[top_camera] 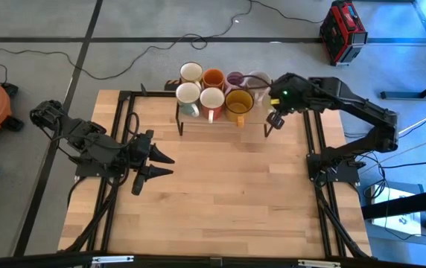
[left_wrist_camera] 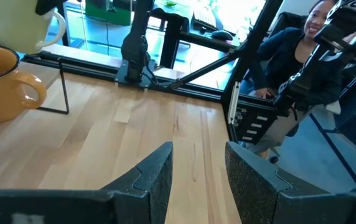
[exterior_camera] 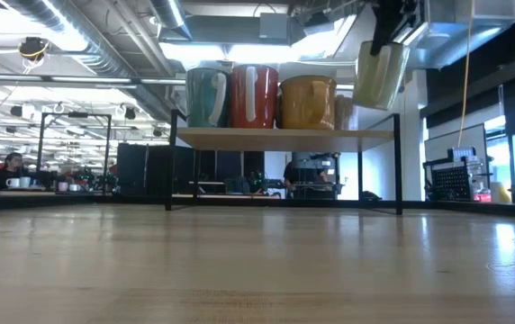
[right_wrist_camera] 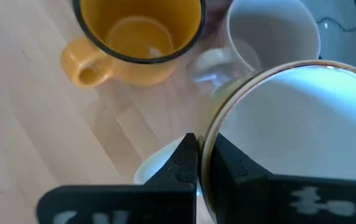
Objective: Place coffee mugs
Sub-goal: Put the light green mug on the shelf
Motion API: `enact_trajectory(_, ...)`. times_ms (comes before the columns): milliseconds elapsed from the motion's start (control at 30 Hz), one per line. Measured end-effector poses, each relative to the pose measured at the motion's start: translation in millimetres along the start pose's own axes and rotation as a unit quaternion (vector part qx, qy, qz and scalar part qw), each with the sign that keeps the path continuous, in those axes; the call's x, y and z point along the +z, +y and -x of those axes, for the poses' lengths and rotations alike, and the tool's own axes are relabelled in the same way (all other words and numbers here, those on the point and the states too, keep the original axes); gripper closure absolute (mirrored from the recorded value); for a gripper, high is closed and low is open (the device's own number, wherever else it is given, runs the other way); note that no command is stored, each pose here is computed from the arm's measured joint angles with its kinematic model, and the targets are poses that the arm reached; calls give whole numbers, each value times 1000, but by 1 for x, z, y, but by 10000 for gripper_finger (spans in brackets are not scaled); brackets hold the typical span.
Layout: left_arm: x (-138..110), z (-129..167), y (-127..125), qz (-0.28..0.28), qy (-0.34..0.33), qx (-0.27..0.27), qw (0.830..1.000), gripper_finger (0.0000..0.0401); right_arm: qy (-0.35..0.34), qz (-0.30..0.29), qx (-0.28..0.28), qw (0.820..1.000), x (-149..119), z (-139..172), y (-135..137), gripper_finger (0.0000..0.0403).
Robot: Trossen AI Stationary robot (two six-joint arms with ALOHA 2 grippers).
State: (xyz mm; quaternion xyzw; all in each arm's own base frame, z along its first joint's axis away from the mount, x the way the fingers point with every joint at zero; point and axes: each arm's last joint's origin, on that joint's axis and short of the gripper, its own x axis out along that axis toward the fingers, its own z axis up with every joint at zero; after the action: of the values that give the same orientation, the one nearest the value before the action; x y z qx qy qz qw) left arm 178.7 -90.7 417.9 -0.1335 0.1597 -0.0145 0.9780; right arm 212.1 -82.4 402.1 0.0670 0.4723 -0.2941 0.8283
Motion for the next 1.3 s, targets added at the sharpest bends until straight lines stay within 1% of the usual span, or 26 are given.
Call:
enact_trajectory(133,0,0,0,0,0,0,1000,260,-4,5,3,1000,4,-4,2,401)
enact_trajectory(233,0,0,0,0,0,0,1000,260,0,12,27,1000,5,-7,5,401)
enact_trajectory(400,0,0,0,0,0,0,1000,260,-1,13,36,999,6,-8,5,401)
enact_trajectory(533,0,0,0,0,0,0,1000,260,2,13,73,997,4,-5,6,401)
enact_trajectory(633,0,0,0,0,0,0,1000,260,25,21,98,995,3,-9,9,401)
enact_trajectory(767,0,0,0,0,0,0,1000,260,30,34,94,995,8,-18,12,401)
enact_trajectory(1133,0,0,0,0,0,0,1000,260,70,56,91,992,13,-41,19,401)
enact_trajectory(1300,0,0,0,0,0,0,1000,260,83,64,88,991,14,-47,18,401)
